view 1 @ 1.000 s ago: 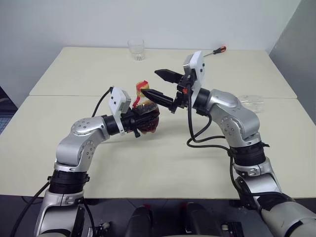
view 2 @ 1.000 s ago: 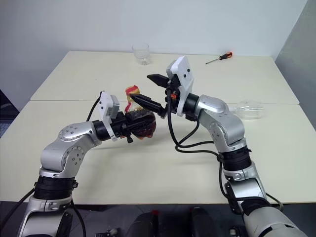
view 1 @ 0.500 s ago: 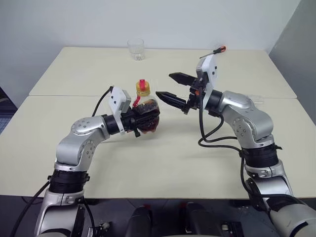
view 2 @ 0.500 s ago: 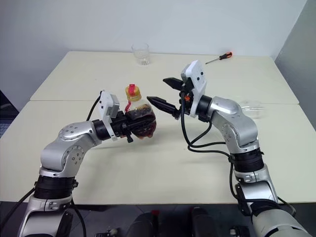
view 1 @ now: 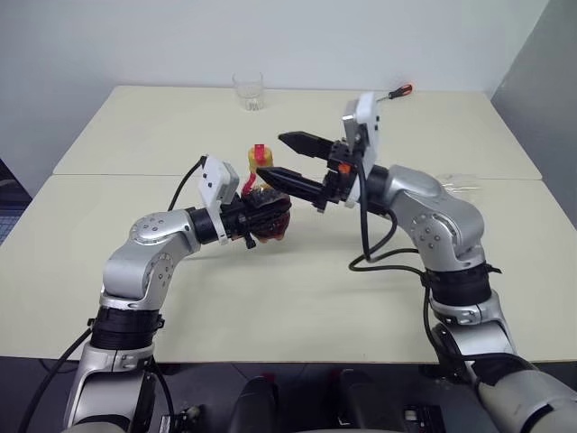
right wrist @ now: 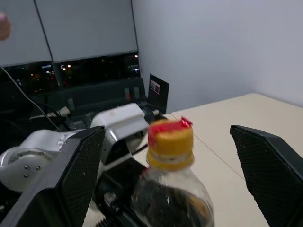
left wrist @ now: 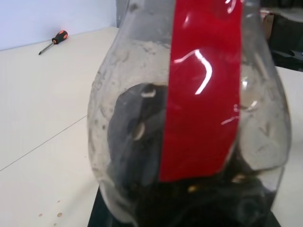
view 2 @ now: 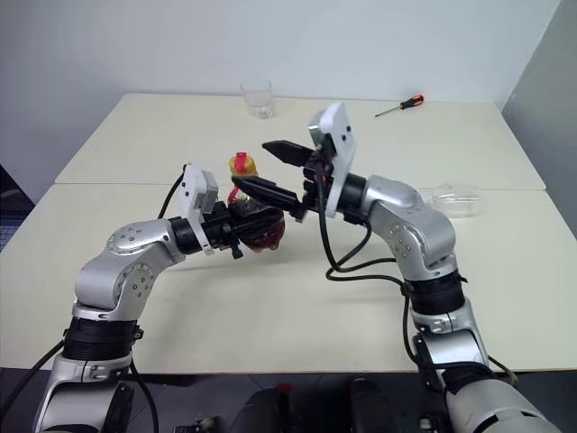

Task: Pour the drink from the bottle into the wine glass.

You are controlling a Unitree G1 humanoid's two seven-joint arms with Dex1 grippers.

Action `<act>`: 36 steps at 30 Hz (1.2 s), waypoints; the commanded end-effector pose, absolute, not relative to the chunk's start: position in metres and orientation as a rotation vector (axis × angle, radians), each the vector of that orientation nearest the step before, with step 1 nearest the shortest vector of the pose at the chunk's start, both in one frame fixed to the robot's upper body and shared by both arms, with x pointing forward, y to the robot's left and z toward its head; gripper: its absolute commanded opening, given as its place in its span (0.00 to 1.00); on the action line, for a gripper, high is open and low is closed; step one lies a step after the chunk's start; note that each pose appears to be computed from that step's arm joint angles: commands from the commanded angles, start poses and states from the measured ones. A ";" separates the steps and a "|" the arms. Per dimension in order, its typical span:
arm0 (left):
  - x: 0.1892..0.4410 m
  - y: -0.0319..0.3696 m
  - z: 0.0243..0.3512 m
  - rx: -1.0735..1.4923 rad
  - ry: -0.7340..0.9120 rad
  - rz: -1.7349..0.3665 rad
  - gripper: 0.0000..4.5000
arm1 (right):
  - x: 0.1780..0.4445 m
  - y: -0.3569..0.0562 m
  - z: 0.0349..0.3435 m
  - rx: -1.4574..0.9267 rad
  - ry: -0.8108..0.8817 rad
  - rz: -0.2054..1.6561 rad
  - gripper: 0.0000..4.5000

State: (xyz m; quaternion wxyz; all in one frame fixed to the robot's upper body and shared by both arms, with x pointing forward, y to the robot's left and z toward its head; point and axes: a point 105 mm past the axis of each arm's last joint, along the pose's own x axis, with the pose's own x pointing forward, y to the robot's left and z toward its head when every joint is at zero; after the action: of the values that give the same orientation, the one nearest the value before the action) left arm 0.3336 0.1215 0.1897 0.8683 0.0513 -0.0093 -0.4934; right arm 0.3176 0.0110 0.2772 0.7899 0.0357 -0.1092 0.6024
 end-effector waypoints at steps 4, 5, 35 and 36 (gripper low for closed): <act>0.328 0.115 0.207 0.142 -0.099 -1.058 0.22 | 0.314 0.022 0.285 0.071 -0.250 1.344 1.00; 0.329 0.115 0.207 0.142 -0.100 -1.058 0.22 | 0.313 0.024 0.285 0.072 -0.244 1.353 1.00; 0.325 0.111 0.205 0.144 -0.094 -1.084 0.22 | 0.326 0.030 0.288 0.124 -0.175 1.367 0.87; 0.325 0.111 0.205 0.145 -0.093 -1.085 0.22 | 0.326 0.030 0.288 0.122 -0.174 1.370 0.80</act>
State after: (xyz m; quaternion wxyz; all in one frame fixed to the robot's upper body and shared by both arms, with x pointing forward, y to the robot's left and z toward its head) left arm 0.3324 0.1194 0.1893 0.8658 0.0525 -0.0099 -0.4976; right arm 0.3325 0.0290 0.2721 0.7809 0.0556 -0.0553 0.6197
